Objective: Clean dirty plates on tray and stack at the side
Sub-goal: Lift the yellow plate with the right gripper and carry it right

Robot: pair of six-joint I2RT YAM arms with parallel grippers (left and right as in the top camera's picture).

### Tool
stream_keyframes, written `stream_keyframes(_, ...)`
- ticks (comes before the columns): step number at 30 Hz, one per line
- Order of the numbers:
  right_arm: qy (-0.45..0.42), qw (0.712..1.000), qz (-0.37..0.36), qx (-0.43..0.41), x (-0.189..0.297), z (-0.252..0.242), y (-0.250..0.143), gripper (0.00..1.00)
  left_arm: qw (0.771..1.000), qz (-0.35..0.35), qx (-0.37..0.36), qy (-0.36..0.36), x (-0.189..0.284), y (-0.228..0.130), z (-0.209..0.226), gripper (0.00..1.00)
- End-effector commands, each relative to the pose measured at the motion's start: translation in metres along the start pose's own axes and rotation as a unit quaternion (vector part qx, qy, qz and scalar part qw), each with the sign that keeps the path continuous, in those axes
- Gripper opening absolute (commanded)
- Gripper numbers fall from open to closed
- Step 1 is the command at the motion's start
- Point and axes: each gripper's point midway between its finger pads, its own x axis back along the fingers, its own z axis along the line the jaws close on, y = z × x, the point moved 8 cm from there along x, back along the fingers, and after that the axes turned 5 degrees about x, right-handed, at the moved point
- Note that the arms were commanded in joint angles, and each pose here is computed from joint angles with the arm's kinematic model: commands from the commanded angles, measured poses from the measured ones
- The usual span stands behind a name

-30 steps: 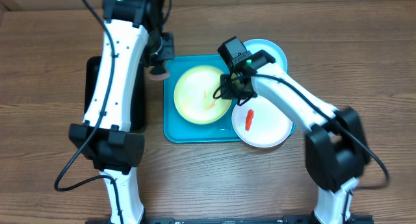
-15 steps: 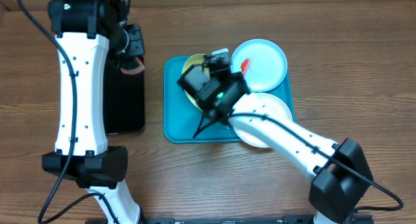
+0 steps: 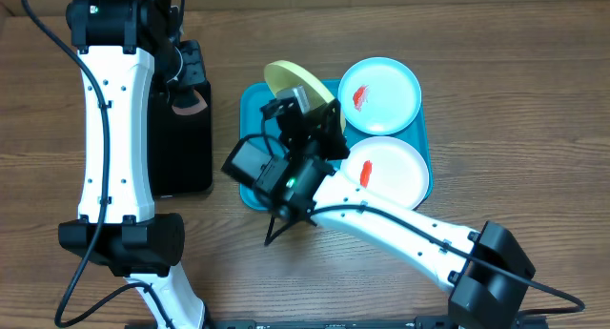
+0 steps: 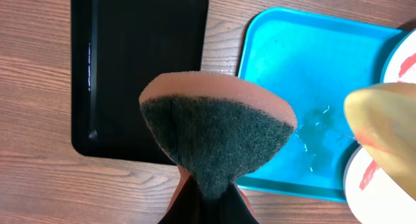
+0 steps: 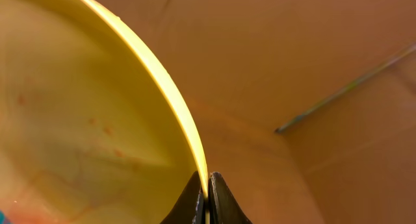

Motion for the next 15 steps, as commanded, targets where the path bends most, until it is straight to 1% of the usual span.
stream_keyframes(1, -0.061, 0.997, -0.043, -0.013, 0.013, -0.013, 0.01, 0.04, 1.0, -0.005, -0.005, 0.002, 0.004, -0.002, 0.002, 0.04)
stream_keyframes(5, -0.053, 0.998, -0.044, -0.013, 0.016, -0.011, 0.01, 0.04, 1.0, -0.006, -0.005, 0.001, 0.004, -0.002, 0.002, 0.04)
stream_keyframes(8, -0.02, 0.999, -0.029, -0.012, 0.015, -0.005, 0.007, 0.04, 1.0, -0.006, -0.005, 0.001, 0.004, -0.001, 0.002, 0.04)
stream_keyframes(12, 0.088, 0.996, 0.029, -0.015, 0.008, 0.014, -0.002, 0.04, 1.0, -0.006, -0.003, 0.001, 0.004, -0.002, 0.002, 0.04)
stream_keyframes(15, 0.184, 0.979, 0.088, -0.021, 0.0, 0.028, -0.011, 0.04, 1.0, -0.005, -0.003, -0.002, 0.004, -0.002, 0.001, 0.04)
